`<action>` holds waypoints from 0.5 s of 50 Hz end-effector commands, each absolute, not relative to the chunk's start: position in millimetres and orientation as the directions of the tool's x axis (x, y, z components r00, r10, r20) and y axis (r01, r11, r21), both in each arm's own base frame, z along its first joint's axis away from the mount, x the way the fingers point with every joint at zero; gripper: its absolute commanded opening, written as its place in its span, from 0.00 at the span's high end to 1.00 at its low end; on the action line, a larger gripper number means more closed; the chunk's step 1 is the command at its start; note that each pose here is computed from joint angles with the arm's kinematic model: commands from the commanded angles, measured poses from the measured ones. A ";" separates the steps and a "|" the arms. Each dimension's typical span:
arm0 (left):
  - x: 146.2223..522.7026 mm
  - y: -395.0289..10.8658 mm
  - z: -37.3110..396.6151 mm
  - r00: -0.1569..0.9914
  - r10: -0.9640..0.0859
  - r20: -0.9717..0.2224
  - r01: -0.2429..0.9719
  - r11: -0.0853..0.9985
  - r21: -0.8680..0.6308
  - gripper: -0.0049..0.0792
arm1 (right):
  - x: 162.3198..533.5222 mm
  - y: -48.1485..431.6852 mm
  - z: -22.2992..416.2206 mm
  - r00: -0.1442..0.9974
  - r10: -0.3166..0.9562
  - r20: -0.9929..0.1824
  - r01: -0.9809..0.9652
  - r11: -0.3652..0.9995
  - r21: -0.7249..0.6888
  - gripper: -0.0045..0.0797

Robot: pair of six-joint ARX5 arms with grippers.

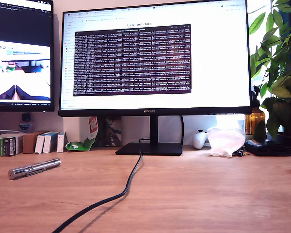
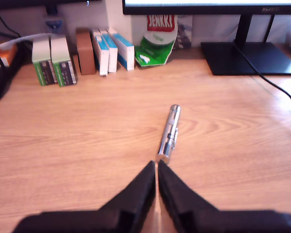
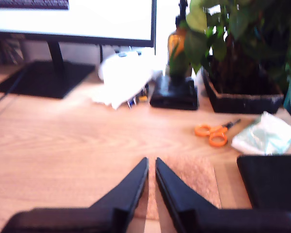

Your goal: Pick the metallic laser pointer with your right arm, pass it to your left arm, then place it down to the left side of the table

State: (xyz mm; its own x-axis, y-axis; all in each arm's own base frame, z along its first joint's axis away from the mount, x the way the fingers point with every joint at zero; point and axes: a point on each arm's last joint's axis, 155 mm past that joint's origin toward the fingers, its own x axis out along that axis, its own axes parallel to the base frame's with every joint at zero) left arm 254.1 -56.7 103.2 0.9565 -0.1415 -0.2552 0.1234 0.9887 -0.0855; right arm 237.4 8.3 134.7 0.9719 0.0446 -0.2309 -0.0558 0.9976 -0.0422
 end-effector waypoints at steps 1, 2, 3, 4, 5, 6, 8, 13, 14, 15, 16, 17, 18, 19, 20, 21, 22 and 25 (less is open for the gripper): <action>252.4 -54.7 90.0 0.952 -0.134 -0.277 0.115 0.990 -0.081 0.96 | 237.7 8.8 122.3 0.966 0.046 -0.254 -0.059 0.997 -0.041 0.90; 252.3 -54.6 89.4 0.951 -0.133 -0.279 0.115 0.990 -0.081 0.96 | 237.5 8.9 121.4 0.965 0.047 -0.257 -0.059 0.997 -0.040 0.90; 252.1 -54.6 88.9 0.950 -0.133 -0.281 0.115 0.990 -0.080 0.96 | 237.3 9.3 120.8 0.965 0.049 -0.259 -0.061 0.997 -0.039 0.90; 252.0 -54.6 88.5 0.950 -0.133 -0.282 0.115 0.990 -0.080 0.96 | 236.6 9.4 118.1 0.962 0.050 -0.270 -0.063 0.997 -0.041 0.90; 251.8 -54.7 88.0 0.949 -0.134 -0.284 0.116 0.990 -0.079 0.96 | 236.1 9.3 116.4 0.960 0.049 -0.277 -0.065 0.997 -0.047 0.90; 251.7 -54.6 87.4 0.949 -0.134 -0.287 0.116 0.990 -0.079 0.96 | 235.3 9.3 113.9 0.957 0.049 -0.287 -0.069 0.996 -0.060 0.90; 251.4 -54.7 86.3 0.947 -0.134 -0.291 0.116 0.990 -0.078 0.96 | 234.8 10.2 112.1 0.954 0.054 -0.293 -0.080 0.994 -0.078 0.90; 249.9 -53.8 81.3 0.942 -0.131 -0.311 0.114 0.991 -0.072 0.96 | 233.4 10.8 106.8 0.948 0.057 -0.313 -0.099 0.988 -0.121 0.90; 249.5 -53.8 80.2 0.940 -0.130 -0.315 0.114 0.991 -0.071 0.96 | 233.1 10.8 105.8 0.947 0.057 -0.316 -0.100 0.988 -0.121 0.90; 249.0 -53.7 78.7 0.938 -0.130 -0.321 0.114 0.991 -0.070 0.96 | 233.0 10.8 105.0 0.946 0.057 -0.318 -0.100 0.988 -0.121 0.90; 248.6 -53.4 77.4 0.936 -0.129 -0.326 0.113 0.991 -0.068 0.96 | 233.1 10.9 104.2 0.946 0.058 -0.319 -0.101 0.988 -0.120 0.90; 248.1 -53.3 76.0 0.935 -0.129 -0.332 0.113 0.991 -0.067 0.96 | 233.3 10.8 103.4 0.946 0.057 -0.320 -0.101 0.988 -0.120 0.90; 247.6 -53.2 74.4 0.932 -0.128 -0.338 0.113 0.991 -0.065 0.96 | 233.5 10.8 102.5 0.945 0.057 -0.321 -0.101 0.987 -0.123 0.90; 247.1 -52.9 73.0 0.930 -0.127 -0.344 0.112 0.992 -0.063 0.96 | 233.7 10.7 100.0 0.944 0.057 -0.324 -0.102 0.987 -0.122 0.90; 246.6 -52.8 71.6 0.929 -0.126 -0.349 0.112 0.992 -0.062 0.96 | 234.0 10.7 99.6 0.945 0.057 -0.323 -0.103 0.986 -0.129 0.90; 246.3 -52.6 70.7 0.927 -0.126 -0.353 0.111 0.992 -0.061 0.96 | 233.9 10.6 99.2 0.944 0.056 -0.325 -0.103 0.986 -0.129 0.90; 245.8 -52.5 69.5 0.926 -0.125 -0.357 0.111 0.992 -0.059 0.96 | 234.0 10.6 99.4 0.944 0.057 -0.324 -0.103 0.986 -0.128 0.90; 245.0 -52.1 67.2 0.922 -0.124 -0.367 0.111 0.992 -0.057 0.96 | 234.6 10.8 100.7 0.946 0.057 -0.318 -0.103 0.986 -0.130 0.90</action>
State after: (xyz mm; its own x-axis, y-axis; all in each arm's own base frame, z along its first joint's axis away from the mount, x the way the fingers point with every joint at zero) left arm 247.6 -54.2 81.3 0.9307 -0.1317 -0.3413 0.1173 0.9911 -0.0628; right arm 233.7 9.6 108.5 0.9488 0.0518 -0.3115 -0.0960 0.9871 -0.1284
